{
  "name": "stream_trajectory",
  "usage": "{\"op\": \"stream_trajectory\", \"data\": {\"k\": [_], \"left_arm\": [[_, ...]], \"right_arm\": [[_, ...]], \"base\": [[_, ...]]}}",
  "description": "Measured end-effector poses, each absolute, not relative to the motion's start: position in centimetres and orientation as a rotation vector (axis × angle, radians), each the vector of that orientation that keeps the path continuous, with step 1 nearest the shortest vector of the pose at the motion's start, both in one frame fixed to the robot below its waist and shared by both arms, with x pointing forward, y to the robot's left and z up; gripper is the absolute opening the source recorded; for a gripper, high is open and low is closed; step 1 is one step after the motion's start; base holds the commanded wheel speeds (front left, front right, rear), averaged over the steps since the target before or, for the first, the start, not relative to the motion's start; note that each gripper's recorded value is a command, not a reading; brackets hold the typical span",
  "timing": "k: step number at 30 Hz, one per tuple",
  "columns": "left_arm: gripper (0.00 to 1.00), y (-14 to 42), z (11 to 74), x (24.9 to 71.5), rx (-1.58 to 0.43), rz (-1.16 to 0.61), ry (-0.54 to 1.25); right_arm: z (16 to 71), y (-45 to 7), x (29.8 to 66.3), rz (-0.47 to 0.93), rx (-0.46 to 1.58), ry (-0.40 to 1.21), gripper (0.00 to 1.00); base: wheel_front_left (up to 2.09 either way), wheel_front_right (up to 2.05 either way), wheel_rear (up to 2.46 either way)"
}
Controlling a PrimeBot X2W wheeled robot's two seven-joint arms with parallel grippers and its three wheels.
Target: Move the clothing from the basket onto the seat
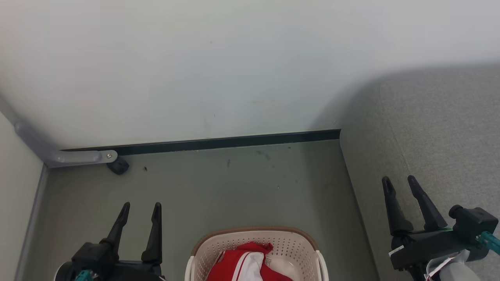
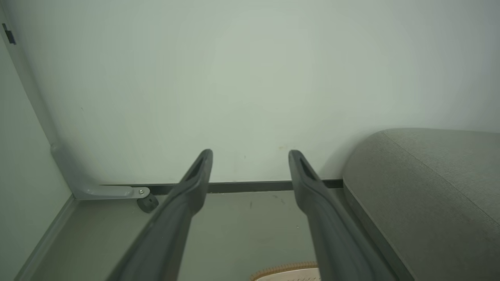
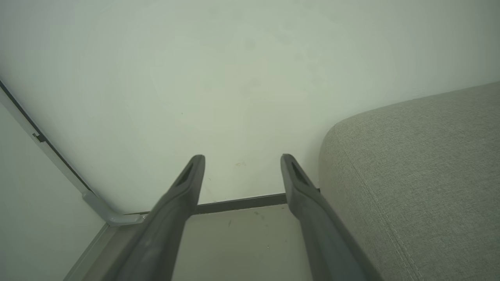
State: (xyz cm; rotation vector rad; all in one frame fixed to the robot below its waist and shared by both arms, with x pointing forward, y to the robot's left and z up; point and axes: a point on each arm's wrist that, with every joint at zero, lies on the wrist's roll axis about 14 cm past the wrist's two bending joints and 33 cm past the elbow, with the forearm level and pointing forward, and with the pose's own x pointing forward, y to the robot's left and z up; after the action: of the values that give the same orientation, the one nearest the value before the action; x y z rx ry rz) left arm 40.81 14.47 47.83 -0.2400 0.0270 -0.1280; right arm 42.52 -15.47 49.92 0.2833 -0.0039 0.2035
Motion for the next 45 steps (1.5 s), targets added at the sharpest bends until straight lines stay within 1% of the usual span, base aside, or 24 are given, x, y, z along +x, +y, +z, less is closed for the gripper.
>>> {"op": "stream_trajectory", "data": {"k": [20,36,45], "left_arm": [[1.00,10.8,43.7,44.7,-0.264,-0.222,0.125],[1.00,7.5,36.9,46.6,-0.235,-0.311,0.298],[1.00,5.7,32.7,47.2,-0.232,-0.360,0.411]], "right_arm": [[47.0,-17.7,44.9,0.139,0.292,0.045,1.00],[45.1,-19.1,46.8,0.082,0.318,0.062,1.00],[44.9,-19.3,48.4,0.074,0.337,0.036,1.00]], "base": [[0.00,0.00,0.00],[0.00,0.00,0.00],[0.00,0.00,0.00]]}}
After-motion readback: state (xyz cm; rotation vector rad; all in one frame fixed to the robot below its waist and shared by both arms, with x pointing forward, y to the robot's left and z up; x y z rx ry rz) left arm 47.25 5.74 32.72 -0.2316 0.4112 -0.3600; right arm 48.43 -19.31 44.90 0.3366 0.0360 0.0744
